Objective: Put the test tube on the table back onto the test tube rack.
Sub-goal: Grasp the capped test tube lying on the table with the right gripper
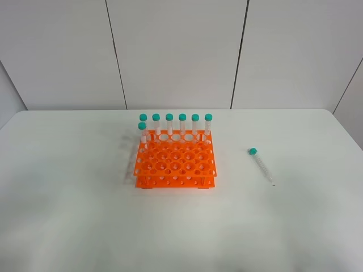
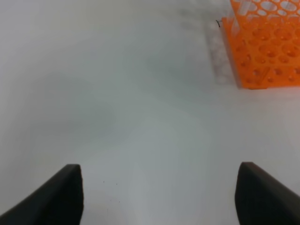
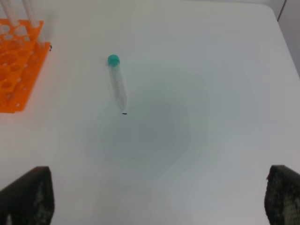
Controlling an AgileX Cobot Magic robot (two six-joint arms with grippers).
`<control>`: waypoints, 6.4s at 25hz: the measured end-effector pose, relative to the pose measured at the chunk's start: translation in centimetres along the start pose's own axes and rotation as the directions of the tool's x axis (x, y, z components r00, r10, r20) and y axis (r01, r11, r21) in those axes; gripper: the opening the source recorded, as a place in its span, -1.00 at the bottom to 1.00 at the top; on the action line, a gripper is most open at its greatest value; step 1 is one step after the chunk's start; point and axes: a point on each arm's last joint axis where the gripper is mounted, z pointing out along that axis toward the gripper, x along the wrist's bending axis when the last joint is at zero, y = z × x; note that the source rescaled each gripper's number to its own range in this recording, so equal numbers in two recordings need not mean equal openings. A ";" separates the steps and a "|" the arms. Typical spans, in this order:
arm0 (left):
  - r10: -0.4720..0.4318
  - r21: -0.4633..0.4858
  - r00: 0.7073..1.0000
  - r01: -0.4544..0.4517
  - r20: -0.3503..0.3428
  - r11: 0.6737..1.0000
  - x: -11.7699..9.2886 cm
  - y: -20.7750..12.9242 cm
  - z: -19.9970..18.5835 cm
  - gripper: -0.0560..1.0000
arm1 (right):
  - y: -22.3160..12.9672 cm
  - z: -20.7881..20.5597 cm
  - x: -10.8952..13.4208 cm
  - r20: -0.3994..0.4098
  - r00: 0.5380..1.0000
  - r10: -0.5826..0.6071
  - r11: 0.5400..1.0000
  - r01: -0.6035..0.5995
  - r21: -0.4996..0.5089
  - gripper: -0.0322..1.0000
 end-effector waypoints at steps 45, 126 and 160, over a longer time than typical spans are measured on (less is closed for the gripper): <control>0.000 0.000 1.000 0.000 0.000 1.000 0.0 0.0 0.0 0.91 | 13.7 33.8 3.9 -0.169 0.981 -0.090 0.651 0.187 0.736 1.00; 0.000 0.000 1.000 0.000 0.000 1.000 0.0 0.0 0.0 0.91 | 2.0 43.9 4.1 -0.110 0.993 -0.052 0.515 0.121 0.848 0.99; 0.000 0.000 1.000 0.000 0.000 1.000 0.0 0.0 0.0 0.91 | 7.4 40.6 4.0 -0.122 0.989 -0.082 0.597 0.147 0.788 -0.91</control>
